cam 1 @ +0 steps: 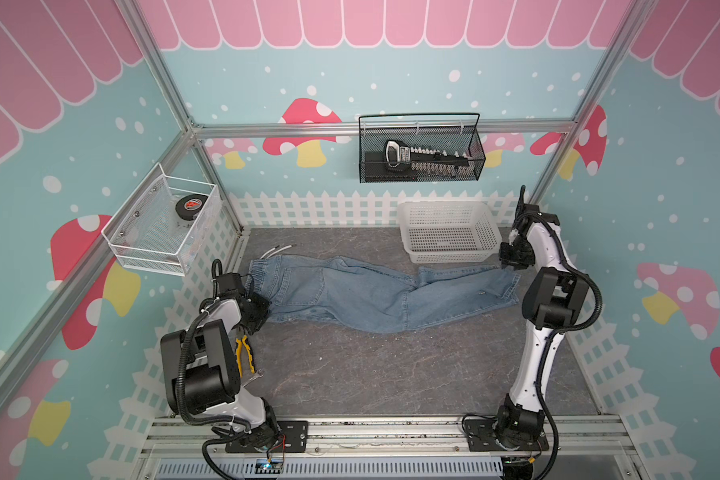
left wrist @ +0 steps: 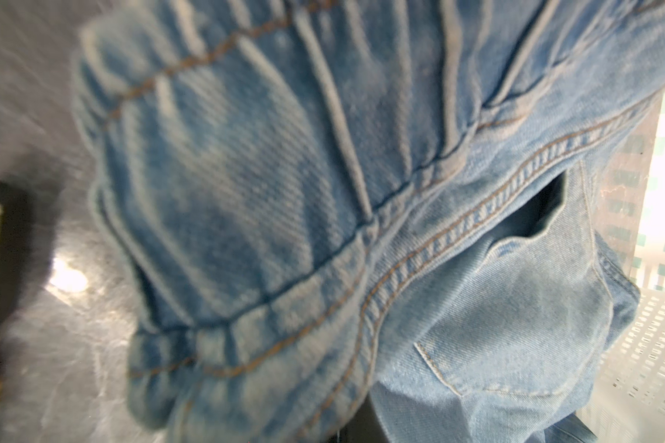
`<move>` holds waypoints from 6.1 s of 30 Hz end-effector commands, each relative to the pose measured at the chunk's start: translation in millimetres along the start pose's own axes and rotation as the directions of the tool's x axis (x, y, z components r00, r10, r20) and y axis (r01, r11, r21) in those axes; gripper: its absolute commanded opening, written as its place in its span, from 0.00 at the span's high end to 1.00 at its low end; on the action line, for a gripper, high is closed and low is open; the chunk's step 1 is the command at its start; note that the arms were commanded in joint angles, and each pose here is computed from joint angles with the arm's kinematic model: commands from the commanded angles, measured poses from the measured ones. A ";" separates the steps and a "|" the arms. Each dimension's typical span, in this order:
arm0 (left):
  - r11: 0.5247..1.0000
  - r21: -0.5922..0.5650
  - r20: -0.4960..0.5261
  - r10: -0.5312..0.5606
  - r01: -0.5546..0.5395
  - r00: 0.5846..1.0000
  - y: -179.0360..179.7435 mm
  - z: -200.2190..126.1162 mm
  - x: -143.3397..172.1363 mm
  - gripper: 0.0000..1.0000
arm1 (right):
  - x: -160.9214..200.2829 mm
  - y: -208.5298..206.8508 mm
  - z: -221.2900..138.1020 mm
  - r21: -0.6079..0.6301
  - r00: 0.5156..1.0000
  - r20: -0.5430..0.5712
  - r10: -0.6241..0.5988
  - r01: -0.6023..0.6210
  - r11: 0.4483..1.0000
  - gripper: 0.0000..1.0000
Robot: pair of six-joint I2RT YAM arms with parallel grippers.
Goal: Roll up the long pants
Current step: Fold the long pant at the center of the board.
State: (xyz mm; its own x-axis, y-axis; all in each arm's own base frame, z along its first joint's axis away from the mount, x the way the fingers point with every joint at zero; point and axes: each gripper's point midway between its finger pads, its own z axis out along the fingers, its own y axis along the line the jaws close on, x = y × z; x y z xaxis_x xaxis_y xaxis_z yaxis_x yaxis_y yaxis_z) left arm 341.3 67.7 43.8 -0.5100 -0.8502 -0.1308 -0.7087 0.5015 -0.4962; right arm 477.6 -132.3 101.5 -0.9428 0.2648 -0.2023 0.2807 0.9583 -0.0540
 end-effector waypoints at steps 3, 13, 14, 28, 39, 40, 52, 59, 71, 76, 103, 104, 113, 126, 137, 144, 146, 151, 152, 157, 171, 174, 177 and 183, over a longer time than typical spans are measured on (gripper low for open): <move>1.000 0.023 0.050 0.004 -0.005 0.999 -8.7 -15.0 -7.4 0.94 | 17.7 -13.1 -39.6 -0.006 0.995 0.081 0.060 -0.060 0.998 0.52; 0.994 0.087 0.033 0.059 -0.061 0.998 -58.9 3.2 -5.6 0.93 | 43.0 0.9 36.6 -0.094 0.994 -0.090 0.066 -0.074 0.993 0.60; 0.994 0.094 0.030 0.057 -0.060 0.998 -62.0 7.1 -5.1 0.93 | 43.2 3.8 43.8 -0.112 0.992 -0.108 0.066 -0.078 0.991 0.61; 0.994 0.106 -0.001 0.037 -0.036 0.999 -62.0 23.3 5.2 0.93 | 121.3 6.3 81.4 -0.109 0.924 -0.380 0.051 -0.099 0.989 0.64; 0.996 0.073 0.011 0.048 -0.049 0.999 -50.6 12.8 8.8 0.91 | 224.1 -2.0 38.8 -0.056 0.876 -0.473 0.098 -0.141 0.988 0.63; 0.997 0.066 0.012 0.044 -0.044 0.999 -47.5 12.1 7.1 0.91 | 231.5 -2.5 34.2 -0.058 0.876 -0.473 0.094 -0.137 0.989 0.61; 0.999 0.030 0.100 -0.020 0.017 0.995 -40.0 10.9 -42.0 0.88 | 151.4 -20.6 -15.9 -0.033 0.965 -0.181 0.187 -0.196 0.980 0.51; 0.998 0.043 0.078 -0.050 0.047 0.996 -50.8 35.2 -55.6 0.88 | 166.9 -11.9 2.4 -0.056 0.953 -0.245 0.177 -0.197 0.979 0.53; 0.990 0.129 0.026 -0.056 0.052 0.998 -78.5 70.0 -51.3 0.88 | 249.4 -16.8 -23.8 0.012 0.930 -0.291 0.226 -0.233 0.972 0.51; 0.984 0.156 0.005 -0.082 0.080 0.997 -77.6 80.1 -47.2 0.89 | 257.1 -8.4 -26.0 -0.025 0.923 -0.290 0.254 -0.272 0.962 0.50; 0.982 0.160 -0.019 -0.094 0.096 0.995 -71.4 85.1 -47.4 0.88 | 196.1 2.9 -57.5 -0.114 0.958 -0.162 0.236 -0.255 0.960 1.00; 0.982 0.160 -0.020 -0.095 0.097 0.995 -71.1 85.0 -47.5 0.88 | 187.0 -2.7 -68.1 -0.110 0.961 -0.136 0.242 -0.257 0.960 1.00; 0.982 0.156 -0.016 -0.104 0.105 0.994 -65.7 83.4 -51.8 0.88 | 152.8 -55.9 -67.6 -0.092 0.933 -0.160 0.321 -0.338 0.937 1.00; 0.983 0.153 -0.021 -0.104 0.106 0.994 -63.7 84.6 -52.7 0.88 | 195.6 -82.5 -41.6 0.032 0.915 -0.254 0.314 -0.316 0.948 0.52; 0.978 0.188 -0.010 -0.085 0.086 0.996 -76.9 74.1 -53.9 0.85 | 201.0 -68.4 15.2 -0.034 0.900 -0.310 0.307 -0.333 0.942 0.45; 0.981 0.181 -0.013 -0.068 0.069 0.998 -78.8 73.6 -49.4 0.85 | 204.3 -43.9 42.1 -0.125 0.887 -0.339 0.313 -0.372 0.920 0.44; 0.981 0.182 -0.017 -0.068 0.070 0.998 -79.4 73.6 -48.3 0.85 | 210.4 -37.5 53.1 -0.132 0.877 -0.373 0.304 -0.374 0.918 0.45; 0.980 0.190 -0.013 -0.059 0.061 0.998 -84.8 70.7 -48.4 0.85 | 216.7 -20.6 63.0 -0.181 0.869 -0.403 0.286 -0.382 0.906 0.57; 0.980 0.191 -0.011 -0.056 0.057 0.998 -86.1 69.9 -48.3 0.85 | 217.2 -16.4 63.2 -0.199 0.869 -0.406 0.284 -0.387 0.900 0.69; 0.981 0.188 -0.020 -0.046 0.049 0.999 -88.2 70.3 -43.2 0.85 | 207.8 -8.8 43.4 -0.257 0.886 -0.360 0.293 -0.396 0.882 1.00; 0.987 0.150 -0.076 0.074 -0.062 0.994 -110.2 83.8 -0.6 0.85 | 118.4 -40.7 -206.8 -0.337 0.928 0.202 0.313 -0.234 0.912 1.00; 0.985 0.131 -0.105 0.126 -0.112 0.986 -117.1 94.8 27.3 0.85 | 115.0 -36.2 -236.9 -0.365 0.914 0.270 0.303 -0.194 0.910 1.00; 0.977 0.128 -0.139 0.186 -0.169 0.973 -129.4 107.3 62.2 0.85 | 109.2 -27.5 -261.6 -0.416 0.899 0.314 0.306 -0.159 0.895 1.00; 0.962 0.137 -0.208 0.261 -0.236 0.943 -145.5 130.9 136.4 0.85 | 96.7 25.5 -282.4 -0.472 0.912 0.355 0.203 -0.012 0.881 1.00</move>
State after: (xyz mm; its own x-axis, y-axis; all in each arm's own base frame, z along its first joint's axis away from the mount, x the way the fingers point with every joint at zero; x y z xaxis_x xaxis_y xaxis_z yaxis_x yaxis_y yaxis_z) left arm 467.6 -112.9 27.9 -0.7300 -0.6619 -0.1699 -0.4351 0.6419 -0.6314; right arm 332.9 -84.5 343.9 -0.7153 0.4587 -0.5273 0.2782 0.8790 0.3873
